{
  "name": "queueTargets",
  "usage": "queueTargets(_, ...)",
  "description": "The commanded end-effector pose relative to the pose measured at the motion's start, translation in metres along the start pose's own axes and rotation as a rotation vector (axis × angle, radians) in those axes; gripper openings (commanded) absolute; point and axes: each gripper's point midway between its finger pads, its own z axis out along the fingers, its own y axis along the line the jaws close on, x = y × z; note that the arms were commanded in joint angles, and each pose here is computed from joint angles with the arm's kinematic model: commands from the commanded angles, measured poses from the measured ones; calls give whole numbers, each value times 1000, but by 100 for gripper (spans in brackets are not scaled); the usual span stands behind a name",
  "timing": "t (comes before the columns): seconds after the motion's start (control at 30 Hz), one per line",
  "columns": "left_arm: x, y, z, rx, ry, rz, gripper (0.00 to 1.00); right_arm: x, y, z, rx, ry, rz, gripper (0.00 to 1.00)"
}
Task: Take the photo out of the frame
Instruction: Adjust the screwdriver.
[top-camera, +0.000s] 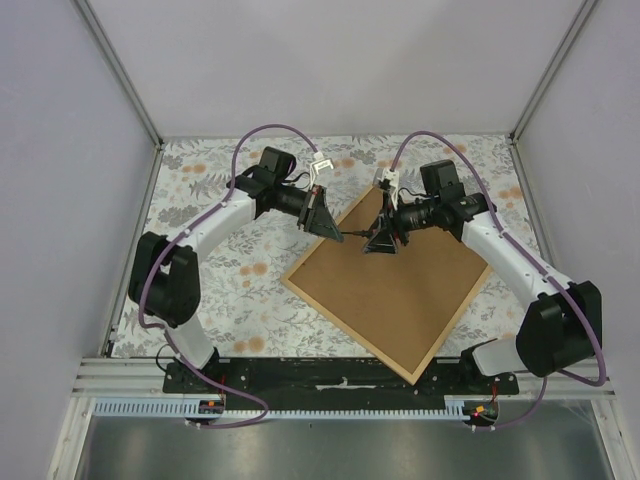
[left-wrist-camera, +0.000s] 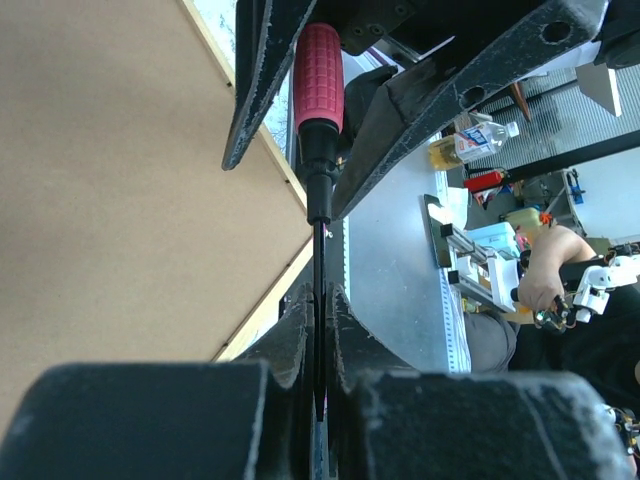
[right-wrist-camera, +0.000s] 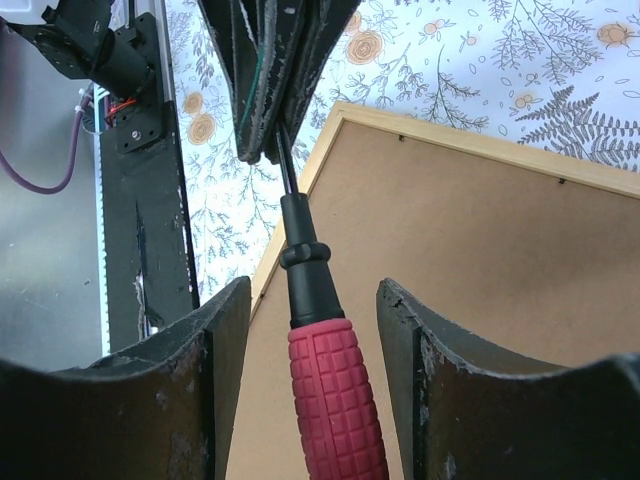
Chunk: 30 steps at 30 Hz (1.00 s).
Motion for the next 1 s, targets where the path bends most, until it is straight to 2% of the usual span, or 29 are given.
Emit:
queueTargets(0.0,-12,-30,-7,67,-35,61,2,-2,-8,5,9,-11,-13,60)
queueTargets(0.1,-12,-30,-7,68,-37,67,2,-4,-1,7,-34,-27,8,58)
queueTargets(0.23,-10,-27,-6,67,-34,57,2,-16,11,5,-83,-65,27,43)
queueTargets(0.3,-9,-25,-6,64,-34,55,2,-20,18,3,-107,-80,28,39)
queueTargets(0.33,-9,-25,-5,62,-33,57,2,-22,21,2,-117,-87,28,40)
queueTargets(0.43,-9,-24,-6,58,-35,55,2,-24,28,0,-157,-103,41,53)
queueTargets(0.5,-10,-26,-5,58,-35,57,2,-26,31,-3,-172,-111,44,50)
queueTargets(0.53,-11,-26,-6,56,-37,56,2,-25,32,-3,-175,-111,50,45)
queueTargets(0.57,-12,-26,-6,53,-38,59,2,-26,33,-3,-183,-113,50,33)
queueTargets(0.7,-13,-28,-8,49,-43,71,2,-22,31,-2,-178,-107,63,4)
queueTargets(0.73,-13,-28,-8,46,-44,72,2,-21,30,-2,-176,-105,69,0)
queueTargets(0.8,-13,-28,-8,40,-44,74,2,-23,30,-3,-175,-110,74,0)
queueTargets(0.83,-13,-26,-8,26,-46,73,16,-24,29,-4,-170,-109,84,0)
queueTargets(0.9,-15,-19,-13,-19,-55,80,52,-24,23,-6,-132,-103,114,0)
queueTargets(0.97,-20,-13,-24,-76,-71,93,83,-18,12,-6,-68,-79,147,0)
